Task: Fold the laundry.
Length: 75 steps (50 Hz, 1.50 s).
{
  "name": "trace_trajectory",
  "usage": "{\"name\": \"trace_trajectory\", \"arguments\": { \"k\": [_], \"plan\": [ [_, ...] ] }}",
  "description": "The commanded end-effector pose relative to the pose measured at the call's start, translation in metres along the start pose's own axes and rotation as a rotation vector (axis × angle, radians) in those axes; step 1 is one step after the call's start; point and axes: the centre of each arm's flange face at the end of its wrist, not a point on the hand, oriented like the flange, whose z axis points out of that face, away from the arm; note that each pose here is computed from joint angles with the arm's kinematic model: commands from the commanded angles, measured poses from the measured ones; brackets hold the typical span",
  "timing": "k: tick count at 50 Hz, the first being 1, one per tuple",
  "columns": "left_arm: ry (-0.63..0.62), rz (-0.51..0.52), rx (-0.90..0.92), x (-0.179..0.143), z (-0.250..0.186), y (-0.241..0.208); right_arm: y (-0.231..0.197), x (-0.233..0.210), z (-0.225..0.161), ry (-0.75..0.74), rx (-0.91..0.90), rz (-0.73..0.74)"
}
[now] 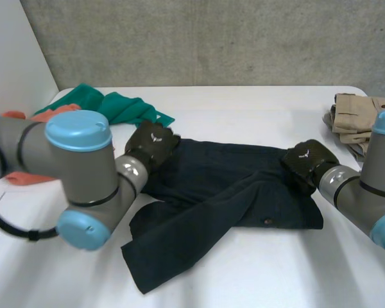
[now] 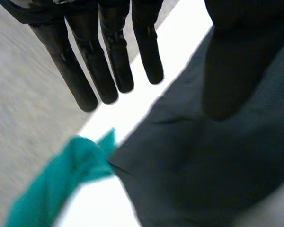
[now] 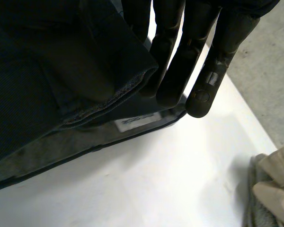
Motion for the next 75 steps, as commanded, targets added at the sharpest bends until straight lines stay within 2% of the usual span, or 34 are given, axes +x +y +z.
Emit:
{"name": "trace_trajectory", "arguments": {
  "k": [1, 2, 6, 18, 26, 29, 35, 37, 38, 42, 44, 47, 53, 56, 62, 67, 71, 75],
  "plan": [
    [0.039, -0.291, -0.171, -0.003, -0.075, -0.004, 0.007, -0.008, -0.011, -0.043, -0.012, 0.021],
    [0.046, -0.335, -0.203, -0.002, -0.086, -0.002, 0.006, -0.008, -0.013, -0.042, -0.011, 0.023],
    [0.078, -0.407, -0.320, 0.008, -0.109, 0.014, 0.005, -0.011, -0.023, -0.055, 0.000, 0.024],
    [0.160, -0.401, -0.443, 0.037, -0.135, 0.039, 0.011, -0.014, -0.031, -0.081, -0.008, 0.040],
    [0.158, -0.397, -0.436, 0.041, -0.129, 0.046, 0.017, -0.017, -0.032, -0.083, -0.017, 0.045],
    [0.120, -0.390, -0.395, 0.037, -0.125, 0.041, 0.018, -0.019, -0.033, -0.089, -0.022, 0.046],
    [0.089, -0.328, -0.350, 0.030, -0.141, 0.022, 0.012, -0.016, -0.060, -0.101, -0.048, 0.016],
    [0.121, -0.281, -0.370, 0.032, -0.152, 0.020, 0.011, -0.018, -0.080, -0.147, -0.095, -0.024],
    [0.168, -0.216, -0.416, 0.035, -0.167, 0.019, 0.011, -0.018, -0.088, -0.164, -0.116, -0.042],
    [0.310, -0.084, -0.584, 0.046, -0.205, 0.028, 0.019, -0.024, -0.128, -0.304, -0.243, -0.131],
    [0.351, -0.046, -0.630, 0.048, -0.217, 0.028, 0.026, -0.028, -0.145, -0.396, -0.315, -0.167],
    [0.354, -0.034, -0.614, 0.047, -0.217, 0.024, 0.025, -0.026, -0.147, -0.436, -0.301, -0.181],
    [0.182, -0.067, -0.396, 0.021, -0.157, 0.001, 0.014, -0.011, -0.120, -0.330, -0.162, -0.097],
    [0.101, -0.042, -0.287, 0.012, -0.114, -0.003, 0.017, 0.000, -0.078, -0.259, -0.126, -0.026],
    [-0.051, 0.079, -0.064, -0.002, -0.026, -0.015, 0.004, 0.009, -0.044, -0.121, -0.083, -0.053],
    [-0.197, 0.190, 0.079, -0.015, 0.041, -0.009, 0.005, 0.012, -0.002, 0.030, -0.084, -0.118],
    [-0.251, 0.229, 0.144, -0.012, 0.075, 0.000, 0.003, 0.013, 0.026, 0.117, -0.028, -0.146],
    [-0.214, 0.237, 0.192, 0.001, 0.091, 0.011, 0.000, 0.011, 0.049, 0.181, 0.054, -0.165]
  ]
}}
